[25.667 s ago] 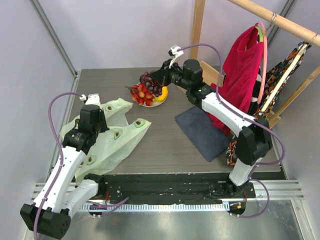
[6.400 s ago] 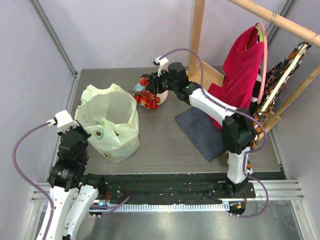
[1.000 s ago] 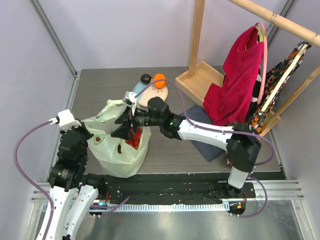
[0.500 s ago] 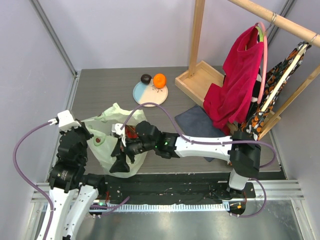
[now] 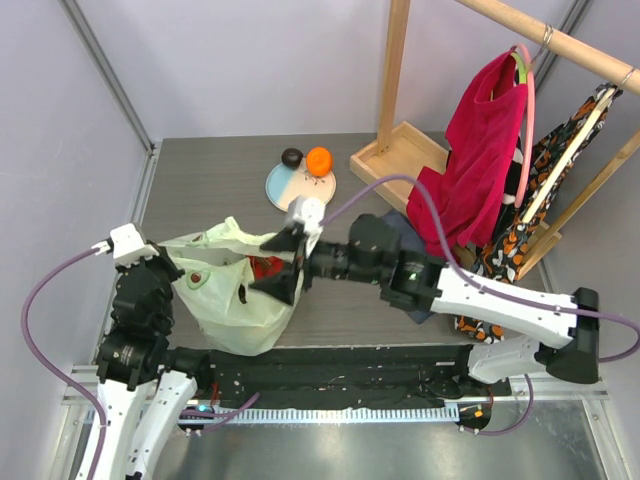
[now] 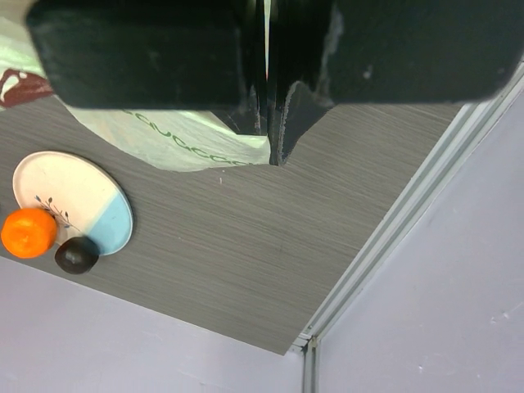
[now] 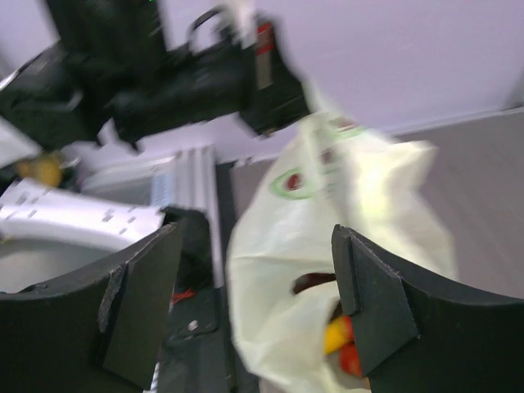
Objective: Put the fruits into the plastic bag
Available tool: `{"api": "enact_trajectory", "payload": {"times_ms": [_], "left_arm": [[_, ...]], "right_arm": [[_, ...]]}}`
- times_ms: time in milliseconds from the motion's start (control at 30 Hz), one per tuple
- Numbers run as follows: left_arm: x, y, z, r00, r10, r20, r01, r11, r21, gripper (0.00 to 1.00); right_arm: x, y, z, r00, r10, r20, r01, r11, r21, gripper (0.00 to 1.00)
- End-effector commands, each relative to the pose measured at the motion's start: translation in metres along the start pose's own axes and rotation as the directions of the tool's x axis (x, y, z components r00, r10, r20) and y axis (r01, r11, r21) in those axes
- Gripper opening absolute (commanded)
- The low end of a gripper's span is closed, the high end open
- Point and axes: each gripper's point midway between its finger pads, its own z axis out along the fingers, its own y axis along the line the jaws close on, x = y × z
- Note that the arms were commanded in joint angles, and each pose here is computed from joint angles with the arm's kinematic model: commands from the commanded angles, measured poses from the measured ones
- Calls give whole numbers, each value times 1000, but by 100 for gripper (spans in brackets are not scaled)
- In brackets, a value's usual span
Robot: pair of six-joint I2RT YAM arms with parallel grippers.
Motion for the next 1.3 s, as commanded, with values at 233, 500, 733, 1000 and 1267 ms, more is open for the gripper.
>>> {"api": "enact_trajectory", "payload": {"times_ms": [233, 500, 733, 1000, 1267], "left_arm": [[-25, 15, -6, 995, -38, 97, 45, 996, -72, 0], [-23, 16, -5, 995, -33, 92, 41, 996, -80, 0], [-22, 13, -3, 995, -35, 89, 41, 997, -67, 0], [-19, 10, 2, 998, -16, 64, 21, 998, -67, 0], [-18, 9, 3, 998, -11, 60, 15, 998, -65, 0]], "right_arm": [[-40, -199, -55, 991, 80, 106, -123, 855, 504, 81], [40, -346, -69, 952, 304, 46, -248, 672, 698, 80], [100, -450, -91, 906, 416, 80, -313, 530, 788, 76], [145, -515, -103, 890, 446, 93, -320, 467, 824, 83], [157, -536, -99, 873, 465, 147, -396, 498, 771, 82]]}}
